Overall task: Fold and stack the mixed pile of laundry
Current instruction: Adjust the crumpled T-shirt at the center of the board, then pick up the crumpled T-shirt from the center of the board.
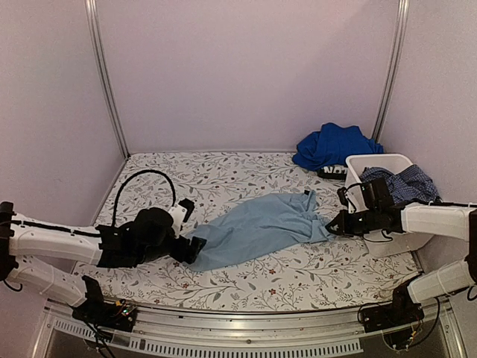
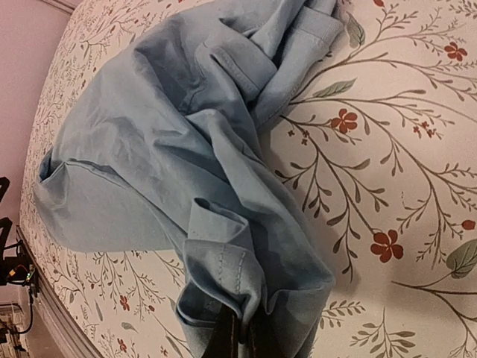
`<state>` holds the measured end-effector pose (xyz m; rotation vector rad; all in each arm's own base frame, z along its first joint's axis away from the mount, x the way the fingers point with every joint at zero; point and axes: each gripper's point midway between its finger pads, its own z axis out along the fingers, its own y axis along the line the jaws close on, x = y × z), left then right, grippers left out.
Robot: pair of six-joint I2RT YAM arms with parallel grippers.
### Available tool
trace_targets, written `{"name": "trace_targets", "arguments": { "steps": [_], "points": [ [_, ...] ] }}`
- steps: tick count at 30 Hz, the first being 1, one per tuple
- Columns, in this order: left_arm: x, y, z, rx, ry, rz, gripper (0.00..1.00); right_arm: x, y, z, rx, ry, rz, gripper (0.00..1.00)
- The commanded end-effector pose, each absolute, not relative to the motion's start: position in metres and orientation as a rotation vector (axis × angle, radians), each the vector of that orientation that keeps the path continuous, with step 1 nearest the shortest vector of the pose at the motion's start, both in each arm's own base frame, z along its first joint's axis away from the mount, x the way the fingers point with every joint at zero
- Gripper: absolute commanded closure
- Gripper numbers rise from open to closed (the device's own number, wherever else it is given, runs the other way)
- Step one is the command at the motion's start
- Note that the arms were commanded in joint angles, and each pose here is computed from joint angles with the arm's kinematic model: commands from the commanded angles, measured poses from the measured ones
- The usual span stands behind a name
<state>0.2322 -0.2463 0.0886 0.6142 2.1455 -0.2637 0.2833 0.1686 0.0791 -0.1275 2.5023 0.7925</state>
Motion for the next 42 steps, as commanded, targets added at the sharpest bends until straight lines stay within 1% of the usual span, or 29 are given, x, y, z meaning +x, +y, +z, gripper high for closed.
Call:
{"name": "trace_targets", "arguments": {
  "steps": [1,2,3,5,6,9,11,14,19,21,25,27,29,31,32,35,37,39,42],
  "points": [
    [0.248,-0.24,0.13,0.425,2.073,-0.472,0.09,0.276,0.17,0.076,-0.12,2.505,0.82,1.0],
    [0.26,-0.229,0.13,0.349,2.108,-0.559,0.09,0.276,0.17,0.075,-0.12,2.504,0.819,1.0],
    [0.274,-0.214,0.132,0.259,2.12,-0.589,0.1,0.276,0.17,0.075,-0.119,2.504,0.817,1.0],
    [0.283,-0.21,0.137,0.217,2.134,-0.757,0.12,0.277,0.171,0.076,-0.124,2.496,0.823,1.0],
    [0.289,-0.208,0.138,0.201,2.137,-0.799,0.12,0.278,0.172,0.076,-0.127,2.494,0.828,1.0],
    [0.305,-0.211,0.128,0.184,2.197,-0.858,0.15,0.278,0.174,0.074,-0.134,2.498,0.839,1.0],
    [0.312,-0.221,0.109,0.192,2.278,-0.922,0.16,0.278,0.174,0.073,-0.137,2.503,0.844,1.0],
    [0.316,-0.233,0.084,0.157,2.381,-1.016,0.2,0.277,0.174,0.072,-0.136,2.507,0.841,1.0],
    [0.316,-0.238,0.05,0.075,2.496,-1.059,0.21,0.276,0.172,0.075,-0.133,2.501,0.83,1.0],
    [0.311,-0.246,0.046,0.09,2.493,-1.134,0.21,0.277,0.172,0.075,-0.132,2.502,0.828,1.0],
    [0.308,-0.262,0.056,0.152,2.421,-1.295,0.23,0.278,0.172,0.073,-0.137,2.508,0.824,1.0],
    [0.309,-0.272,0.067,0.206,2.369,-1.38,0.28,0.278,0.173,0.073,-0.14,2.51,0.824,1.0],
    [0.307,-0.283,0.085,0.28,2.293,-1.464,0.37,0.279,0.172,0.072,-0.139,2.511,0.822,1.0],
    [0.306,-0.29,0.103,0.346,2.225,-1.476,0.47,0.279,0.173,0.073,-0.141,2.513,0.819,1.0],
    [0.305,-0.292,0.11,0.377,2.201,-1.455,0.49,0.279,0.172,0.073,-0.14,2.514,0.818,1.0],
    [0.295,-0.298,0.121,0.481,2.188,-1.348,0.52,0.279,0.172,0.075,-0.14,2.507,0.815,1.0],
    [0.279,-0.306,0.124,0.572,2.194,-1.322,0.55,0.279,0.172,0.075,-0.14,2.509,0.814,1.0],
    [0.26,-0.314,0.117,0.653,2.227,-1.305,0.57,0.279,0.171,0.075,-0.145,2.51,0.807,1.0],
    [0.238,-0.317,0.103,0.718,2.291,-1.251,0.57,0.279,0.17,0.075,-0.153,2.511,0.796,1.0]
  ]
}}
